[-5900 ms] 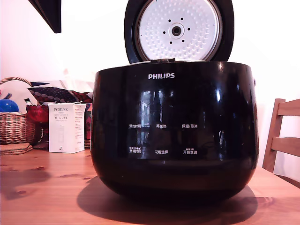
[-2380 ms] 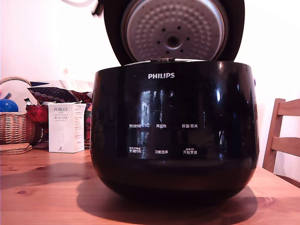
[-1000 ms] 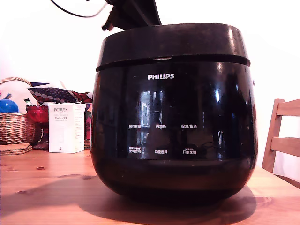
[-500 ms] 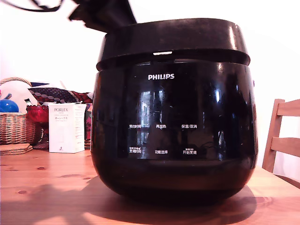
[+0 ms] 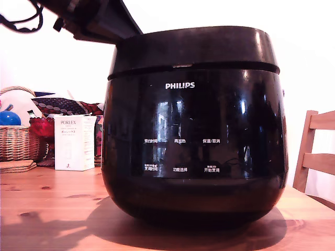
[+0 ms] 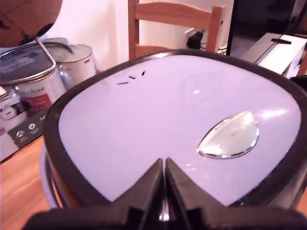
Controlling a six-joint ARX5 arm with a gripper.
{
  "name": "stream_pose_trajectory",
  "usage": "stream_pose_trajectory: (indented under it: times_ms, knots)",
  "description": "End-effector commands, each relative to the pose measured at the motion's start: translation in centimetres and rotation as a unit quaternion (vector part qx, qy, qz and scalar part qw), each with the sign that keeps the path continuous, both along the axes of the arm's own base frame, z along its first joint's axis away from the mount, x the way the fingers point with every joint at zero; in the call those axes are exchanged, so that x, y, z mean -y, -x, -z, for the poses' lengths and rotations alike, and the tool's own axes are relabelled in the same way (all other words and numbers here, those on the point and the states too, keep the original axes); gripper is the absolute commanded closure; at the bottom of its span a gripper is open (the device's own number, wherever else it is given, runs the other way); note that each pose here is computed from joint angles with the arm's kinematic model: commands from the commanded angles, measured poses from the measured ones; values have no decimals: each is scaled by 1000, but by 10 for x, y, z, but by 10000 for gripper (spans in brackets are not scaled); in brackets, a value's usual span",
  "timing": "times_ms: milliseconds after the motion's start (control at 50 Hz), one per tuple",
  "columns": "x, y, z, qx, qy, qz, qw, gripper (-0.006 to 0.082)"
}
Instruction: Close the rice cooker by pressing the lid down with medium force
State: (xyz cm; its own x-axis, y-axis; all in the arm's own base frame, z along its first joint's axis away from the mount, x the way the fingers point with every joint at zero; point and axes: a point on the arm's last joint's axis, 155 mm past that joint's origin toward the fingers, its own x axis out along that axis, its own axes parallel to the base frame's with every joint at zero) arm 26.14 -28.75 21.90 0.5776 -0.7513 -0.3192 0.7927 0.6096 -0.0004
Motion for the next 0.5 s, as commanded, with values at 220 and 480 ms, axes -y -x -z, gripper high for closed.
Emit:
stream_pose_trajectory:
  times_ms: [220,480]
  knots:
    - [1,25,63,-56,-45,31,997,789]
    - [-8,41,109,-98,-86,37,991,789]
